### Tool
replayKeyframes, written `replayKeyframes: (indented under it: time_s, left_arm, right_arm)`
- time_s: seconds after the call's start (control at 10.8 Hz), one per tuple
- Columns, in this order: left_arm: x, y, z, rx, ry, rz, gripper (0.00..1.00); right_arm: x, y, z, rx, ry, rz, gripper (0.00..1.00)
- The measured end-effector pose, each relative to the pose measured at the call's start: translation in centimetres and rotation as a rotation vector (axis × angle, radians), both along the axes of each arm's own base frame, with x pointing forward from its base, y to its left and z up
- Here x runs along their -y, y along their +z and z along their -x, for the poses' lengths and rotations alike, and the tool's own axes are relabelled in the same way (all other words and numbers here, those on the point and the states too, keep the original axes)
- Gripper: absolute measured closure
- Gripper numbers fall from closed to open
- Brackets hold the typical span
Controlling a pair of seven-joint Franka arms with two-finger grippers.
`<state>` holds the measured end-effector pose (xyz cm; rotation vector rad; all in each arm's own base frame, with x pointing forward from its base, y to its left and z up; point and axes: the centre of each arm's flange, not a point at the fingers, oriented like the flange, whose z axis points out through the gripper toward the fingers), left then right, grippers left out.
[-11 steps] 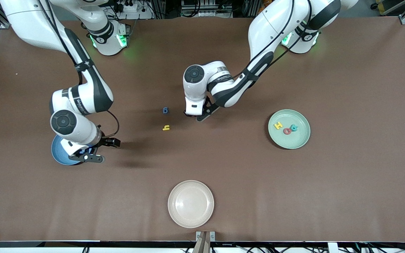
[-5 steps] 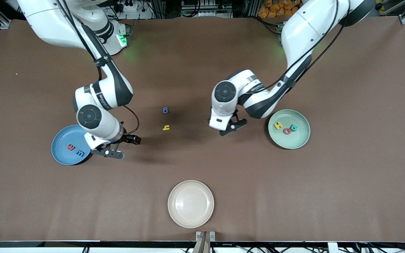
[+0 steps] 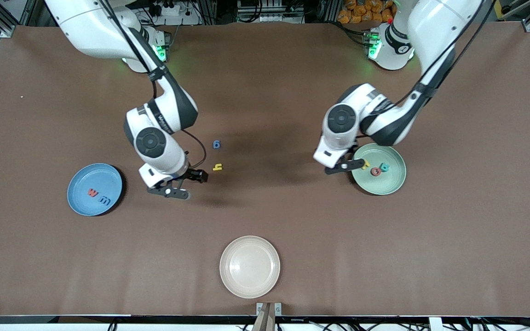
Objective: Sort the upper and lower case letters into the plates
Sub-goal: 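Carry the m with the left gripper while the right gripper reaches the g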
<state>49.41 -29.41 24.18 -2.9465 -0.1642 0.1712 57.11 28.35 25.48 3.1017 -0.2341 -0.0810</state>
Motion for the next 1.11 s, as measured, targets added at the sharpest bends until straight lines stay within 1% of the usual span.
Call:
replayKeyframes:
  time_s: [0.19, 0.37, 0.56, 0.65, 0.83, 1.02, 1.11]
  left_arm:
    - [-4.0, 0.2, -0.4, -0.023, -0.110, 0.003, 0.65]
    - [-7.8, 0.1, -0.8, -0.009, -0.212, 0.040, 0.65]
    - [-11.7, -0.2, -1.4, 0.006, -0.293, 0.067, 0.65]
    - [-13.0, -0.3, -1.6, 0.010, -0.315, 0.071, 0.65]
    - [-13.2, -0.4, -1.6, 0.029, -0.335, 0.084, 0.65]
    - [-12.9, -0.5, -1.3, 0.039, -0.343, 0.091, 0.64]
    - [-12.9, -0.5, -1.3, 0.040, -0.344, 0.092, 0.56]
  right_arm:
    - [-2.3, -0.8, 1.6, -0.017, 0.034, -0.011, 0.00]
    - [-4.4, -2.0, 4.1, -0.029, 0.076, -0.031, 0.00]
    - [-6.3, -2.8, 7.3, -0.031, 0.123, -0.053, 0.00]
    - [-6.7, -3.2, 9.0, -0.034, 0.144, -0.057, 0.00]
    - [-6.8, -3.9, 12.1, -0.039, 0.171, -0.057, 0.00]
    - [-5.9, -5.3, 14.1, -0.031, 0.168, -0.063, 0.00]
    - [-5.6, -6.0, 14.7, -0.035, 0.155, -0.062, 0.00]
